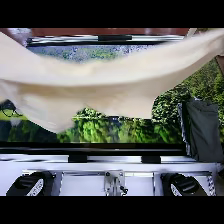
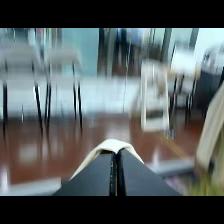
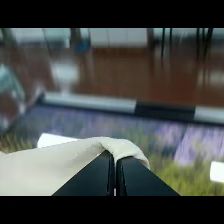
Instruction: Fold the shirts.
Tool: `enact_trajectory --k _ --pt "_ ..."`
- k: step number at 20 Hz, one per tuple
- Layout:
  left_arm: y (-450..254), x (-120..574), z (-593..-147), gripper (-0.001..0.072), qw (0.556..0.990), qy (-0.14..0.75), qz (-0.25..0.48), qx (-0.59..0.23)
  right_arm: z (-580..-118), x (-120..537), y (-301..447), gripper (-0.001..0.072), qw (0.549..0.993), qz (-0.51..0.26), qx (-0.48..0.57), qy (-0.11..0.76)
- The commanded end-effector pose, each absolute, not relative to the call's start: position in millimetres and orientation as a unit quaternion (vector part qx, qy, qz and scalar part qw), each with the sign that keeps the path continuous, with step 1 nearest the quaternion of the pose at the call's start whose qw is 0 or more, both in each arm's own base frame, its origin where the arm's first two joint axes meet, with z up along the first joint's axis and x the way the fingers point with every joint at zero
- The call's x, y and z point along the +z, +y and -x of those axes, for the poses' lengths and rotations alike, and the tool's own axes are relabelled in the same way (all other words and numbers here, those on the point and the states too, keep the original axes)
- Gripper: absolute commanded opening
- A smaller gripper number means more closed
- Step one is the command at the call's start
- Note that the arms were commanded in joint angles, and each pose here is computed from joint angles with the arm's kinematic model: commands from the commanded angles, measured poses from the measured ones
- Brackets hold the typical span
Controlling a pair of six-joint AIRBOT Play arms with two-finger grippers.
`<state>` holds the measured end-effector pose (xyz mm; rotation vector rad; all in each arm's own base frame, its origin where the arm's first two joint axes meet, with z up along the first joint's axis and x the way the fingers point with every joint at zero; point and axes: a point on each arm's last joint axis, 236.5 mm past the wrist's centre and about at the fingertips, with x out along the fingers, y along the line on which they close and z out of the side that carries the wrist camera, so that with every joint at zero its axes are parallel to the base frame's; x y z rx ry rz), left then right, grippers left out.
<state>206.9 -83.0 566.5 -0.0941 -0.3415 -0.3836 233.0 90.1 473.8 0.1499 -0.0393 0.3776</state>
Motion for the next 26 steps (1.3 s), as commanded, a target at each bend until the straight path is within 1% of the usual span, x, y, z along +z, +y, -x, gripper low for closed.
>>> enact_trajectory --k 1,3,5,6,8,10,12,14,16,19,22,24,26 --pt "-73 652 -108 0.003 0.931 -0.313 0.034 -0.183 -152 583 46 0.0063 0.965 -0.089 0.156 -0.191" --pt "-69 652 -93 0.003 0.932 -0.318 0.018 -0.171 -147 582 44 0.0063 0.967 -0.087 0.154 -0.181" --pt "-62 628 -103 0.003 0.953 -0.268 -0.019 -0.141 -155 561 43 0.0063 0.977 -0.076 0.143 -0.137" --pt "-56 609 -114 0.003 0.966 -0.226 -0.039 -0.123 -162 546 39 0.0063 0.984 -0.066 0.13 -0.107" --pt "-40 565 -143 0.003 0.986 -0.127 -0.072 -0.086 -182 500 23 0.0063 0.995 -0.062 0.082 -0.008" --pt "-27 517 -177 0.003 0.994 -0.03 -0.088 -0.061 -205 435 3 0.0063 0.99 -0.056 0.014 0.131" --pt "-25 469 -218 0.003 0.993 0.049 -0.092 -0.06 -224 375 -15 0.0063 0.962 -0.034 -0.056 0.263" --pt "-28 413 -263 0.003 0.985 0.131 -0.09 -0.067 -258 337 -18 0.0063 0.939 -0.003 -0.094 0.331" --pt "-30 347 -308 0.003 0.968 0.221 -0.088 -0.075 -307 299 -7 0.0063 0.925 0.03 -0.098 0.367" --pt "-32 244 -362 0.003 0.929 0.35 -0.083 -0.084 -383 214 20 0.0063 0.902 0.041 -0.098 0.419" --pt "-36 172 -408 0.003 0.9 0.422 -0.067 -0.087 -459 139 49 0.0064 0.898 0.042 -0.085 0.429" --pt "-39 140 -427 0.003 0.888 0.452 -0.032 -0.075 -488 106 62 0.0063 0.899 0.01 -0.089 0.429" --pt "-40 114 -438 0.003 0.877 0.476 0.008 -0.056 -501 90 75 0.0063 0.9 -0.038 -0.088 0.425"
